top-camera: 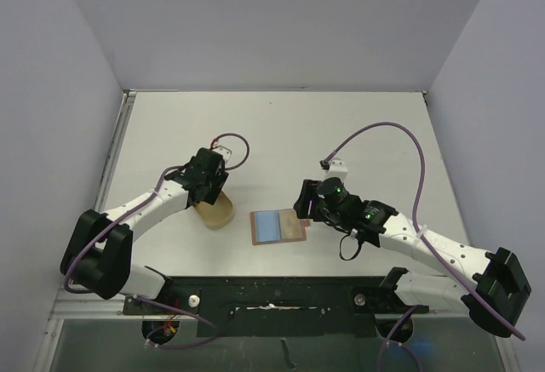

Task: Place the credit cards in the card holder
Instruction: Pick up the credit card from the storage box.

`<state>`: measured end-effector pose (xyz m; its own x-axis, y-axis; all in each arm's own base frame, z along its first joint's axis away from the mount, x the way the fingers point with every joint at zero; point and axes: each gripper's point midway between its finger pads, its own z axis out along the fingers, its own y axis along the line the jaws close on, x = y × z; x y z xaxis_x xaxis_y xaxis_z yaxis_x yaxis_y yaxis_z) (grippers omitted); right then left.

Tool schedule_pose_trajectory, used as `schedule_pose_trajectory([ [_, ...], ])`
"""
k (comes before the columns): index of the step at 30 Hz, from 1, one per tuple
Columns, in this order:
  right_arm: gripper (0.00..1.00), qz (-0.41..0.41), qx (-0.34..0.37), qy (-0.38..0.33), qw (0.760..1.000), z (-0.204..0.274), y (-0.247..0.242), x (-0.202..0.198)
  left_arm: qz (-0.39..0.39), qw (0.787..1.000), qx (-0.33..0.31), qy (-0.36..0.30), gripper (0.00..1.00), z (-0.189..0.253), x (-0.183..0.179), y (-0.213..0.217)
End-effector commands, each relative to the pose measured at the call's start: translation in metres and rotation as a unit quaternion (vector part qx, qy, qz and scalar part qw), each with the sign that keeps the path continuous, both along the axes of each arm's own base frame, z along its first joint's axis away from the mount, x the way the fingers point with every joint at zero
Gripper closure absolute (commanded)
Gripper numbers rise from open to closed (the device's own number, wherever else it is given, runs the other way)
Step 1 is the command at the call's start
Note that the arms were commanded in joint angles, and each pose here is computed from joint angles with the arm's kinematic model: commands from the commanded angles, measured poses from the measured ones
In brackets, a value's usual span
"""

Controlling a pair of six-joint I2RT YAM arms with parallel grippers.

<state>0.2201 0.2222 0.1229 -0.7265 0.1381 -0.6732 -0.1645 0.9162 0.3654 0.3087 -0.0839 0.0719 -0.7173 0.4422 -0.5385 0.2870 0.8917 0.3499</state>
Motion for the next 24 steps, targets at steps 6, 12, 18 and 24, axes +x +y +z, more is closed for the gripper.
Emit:
schedule_pose_trajectory([
  [6,0.41,-0.003,0.025,-0.038,0.999,0.0292,0.011,0.014,0.005,0.998,0.033,-0.051,0.47,0.0194,0.0266,0.0064],
  [12,0.41,-0.003,0.024,-0.039,0.999,0.0284,0.0106,0.0139,0.009,0.997,0.047,-0.053,0.53,0.0196,0.026,0.0114],
  [18,0.41,-0.003,0.027,-0.039,0.999,0.0282,0.0118,0.0145,0.008,0.997,0.049,-0.051,0.6,0.0197,0.0258,0.0115],
  [24,0.41,0.001,0.03,-0.035,0.999,0.0251,0.014,0.0134,0.004,0.998,0.054,-0.046,0.63,0.0175,0.0243,0.0097],
])
